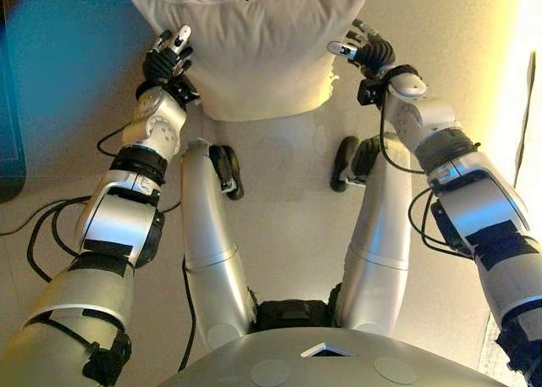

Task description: Pick up the cushion and take it to the sofa

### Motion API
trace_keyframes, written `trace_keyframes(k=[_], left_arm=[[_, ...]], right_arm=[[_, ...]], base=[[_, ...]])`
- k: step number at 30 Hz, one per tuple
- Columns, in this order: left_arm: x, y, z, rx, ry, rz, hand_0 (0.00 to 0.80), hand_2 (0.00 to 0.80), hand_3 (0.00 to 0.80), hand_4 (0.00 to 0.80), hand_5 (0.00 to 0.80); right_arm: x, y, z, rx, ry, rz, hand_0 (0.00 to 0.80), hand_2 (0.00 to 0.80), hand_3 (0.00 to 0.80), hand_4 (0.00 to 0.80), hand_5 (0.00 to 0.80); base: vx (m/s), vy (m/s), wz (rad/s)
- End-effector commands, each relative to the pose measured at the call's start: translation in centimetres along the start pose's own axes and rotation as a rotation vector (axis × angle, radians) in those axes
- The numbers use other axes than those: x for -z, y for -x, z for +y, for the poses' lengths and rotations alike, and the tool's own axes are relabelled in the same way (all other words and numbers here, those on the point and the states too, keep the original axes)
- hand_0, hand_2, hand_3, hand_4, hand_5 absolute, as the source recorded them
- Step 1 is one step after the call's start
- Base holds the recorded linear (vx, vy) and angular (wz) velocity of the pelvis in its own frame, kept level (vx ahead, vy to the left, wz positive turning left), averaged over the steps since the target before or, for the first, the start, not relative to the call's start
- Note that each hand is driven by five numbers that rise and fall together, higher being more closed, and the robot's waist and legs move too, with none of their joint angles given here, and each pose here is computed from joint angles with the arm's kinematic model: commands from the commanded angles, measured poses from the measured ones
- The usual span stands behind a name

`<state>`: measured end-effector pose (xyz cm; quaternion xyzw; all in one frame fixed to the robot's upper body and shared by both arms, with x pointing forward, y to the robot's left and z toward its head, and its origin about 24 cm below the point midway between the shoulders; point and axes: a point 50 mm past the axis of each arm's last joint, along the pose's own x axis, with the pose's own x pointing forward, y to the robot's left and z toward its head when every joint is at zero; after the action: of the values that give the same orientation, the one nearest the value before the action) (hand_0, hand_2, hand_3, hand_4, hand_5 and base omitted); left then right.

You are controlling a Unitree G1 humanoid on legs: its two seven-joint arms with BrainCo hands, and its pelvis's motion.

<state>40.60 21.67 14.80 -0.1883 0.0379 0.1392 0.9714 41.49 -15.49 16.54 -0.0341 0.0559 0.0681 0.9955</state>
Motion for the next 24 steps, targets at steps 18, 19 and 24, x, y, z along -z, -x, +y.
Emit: trace_keyframes(k=[18,19,24], left_arm=[[-1.5,-0.3,3.6,-0.457,-0.183,0.002,0.000,0.000,0.000,0.000,0.000],[-1.3,-0.4,3.6,-0.453,-0.180,0.019,0.000,0.000,0.000,0.000,0.000],[-1.2,-0.5,2.5,-0.390,-0.244,0.024,0.000,0.000,0.000,0.000,0.000]], right_arm=[[-4.7,-0.9,3.5,-0.070,0.007,-0.089,0.000,0.000,0.000,0.000,0.000],[-4.8,-0.9,3.6,-0.072,0.005,-0.089,0.000,0.000,0.000,0.000,0.000],[-4.9,-0.9,3.7,-0.086,0.015,-0.087,0.000,0.000,0.000,0.000,0.000]], base=[[0.004,0.021,0.01],[0.000,0.000,0.00],[0.001,0.014,-0.01]])
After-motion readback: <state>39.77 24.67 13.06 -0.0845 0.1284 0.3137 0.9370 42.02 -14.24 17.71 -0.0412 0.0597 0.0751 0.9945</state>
